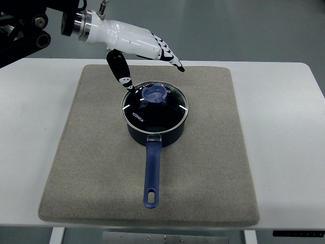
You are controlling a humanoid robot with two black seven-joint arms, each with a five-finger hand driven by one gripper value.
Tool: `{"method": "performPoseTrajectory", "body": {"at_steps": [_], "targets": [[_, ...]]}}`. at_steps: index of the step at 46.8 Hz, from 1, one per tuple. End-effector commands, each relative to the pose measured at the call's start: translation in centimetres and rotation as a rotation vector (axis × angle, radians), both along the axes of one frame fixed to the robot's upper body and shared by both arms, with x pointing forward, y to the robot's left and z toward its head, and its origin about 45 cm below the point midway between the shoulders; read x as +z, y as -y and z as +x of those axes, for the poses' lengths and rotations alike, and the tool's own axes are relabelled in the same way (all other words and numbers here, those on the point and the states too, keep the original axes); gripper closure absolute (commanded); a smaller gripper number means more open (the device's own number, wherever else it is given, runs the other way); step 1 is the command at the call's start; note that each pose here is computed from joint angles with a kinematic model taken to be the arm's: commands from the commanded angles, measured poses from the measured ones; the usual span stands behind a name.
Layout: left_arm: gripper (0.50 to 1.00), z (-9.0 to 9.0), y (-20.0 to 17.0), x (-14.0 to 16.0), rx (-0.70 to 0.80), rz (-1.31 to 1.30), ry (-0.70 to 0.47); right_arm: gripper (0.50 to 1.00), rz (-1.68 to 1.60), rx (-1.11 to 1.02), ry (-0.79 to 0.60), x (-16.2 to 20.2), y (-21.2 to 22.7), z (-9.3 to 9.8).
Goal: Open pot lid and place left with left hand
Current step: 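Position the left hand above the blue lid knob, fingers open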
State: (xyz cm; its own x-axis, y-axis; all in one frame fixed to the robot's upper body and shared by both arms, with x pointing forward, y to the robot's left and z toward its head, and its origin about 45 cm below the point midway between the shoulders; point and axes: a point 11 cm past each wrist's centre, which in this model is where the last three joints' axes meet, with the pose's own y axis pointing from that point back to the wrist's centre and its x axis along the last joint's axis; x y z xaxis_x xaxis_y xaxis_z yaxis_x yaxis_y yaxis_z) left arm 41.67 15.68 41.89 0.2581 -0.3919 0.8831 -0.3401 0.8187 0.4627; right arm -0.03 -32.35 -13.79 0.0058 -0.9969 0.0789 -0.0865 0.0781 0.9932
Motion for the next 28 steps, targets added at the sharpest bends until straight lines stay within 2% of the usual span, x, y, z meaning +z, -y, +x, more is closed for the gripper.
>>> {"method": "performPoseTrajectory", "body": {"at_steps": [1, 13, 17, 23, 28], "targets": [[0.510, 0.1, 0.1, 0.6, -0.003, -0.015, 0.026, 0.583, 0.000, -0.001, 0.000, 0.0, 0.0, 0.0], [0.510, 0.3, -0.6, -1.2, 0.005, 0.020, 0.018, 0.583, -0.001, -0.001, 0.000, 0.0, 0.0, 0.0], [0.510, 0.5, -0.4, -1.0, 0.011, -0.007, 0.009, 0.583, 0.000, 0.001, 0.000, 0.0, 0.0, 0.0], [0.510, 0.9, -1.6, -3.2, 0.065, -0.043, -0.073, 0.583, -0.001, 0.001, 0.000, 0.0, 0.0, 0.0], [0.510, 2.4, -3.0, -1.8, 0.140, -0.103, -0.079, 0.583, -0.001, -0.001, 0.000, 0.0, 0.0, 0.0]]}}
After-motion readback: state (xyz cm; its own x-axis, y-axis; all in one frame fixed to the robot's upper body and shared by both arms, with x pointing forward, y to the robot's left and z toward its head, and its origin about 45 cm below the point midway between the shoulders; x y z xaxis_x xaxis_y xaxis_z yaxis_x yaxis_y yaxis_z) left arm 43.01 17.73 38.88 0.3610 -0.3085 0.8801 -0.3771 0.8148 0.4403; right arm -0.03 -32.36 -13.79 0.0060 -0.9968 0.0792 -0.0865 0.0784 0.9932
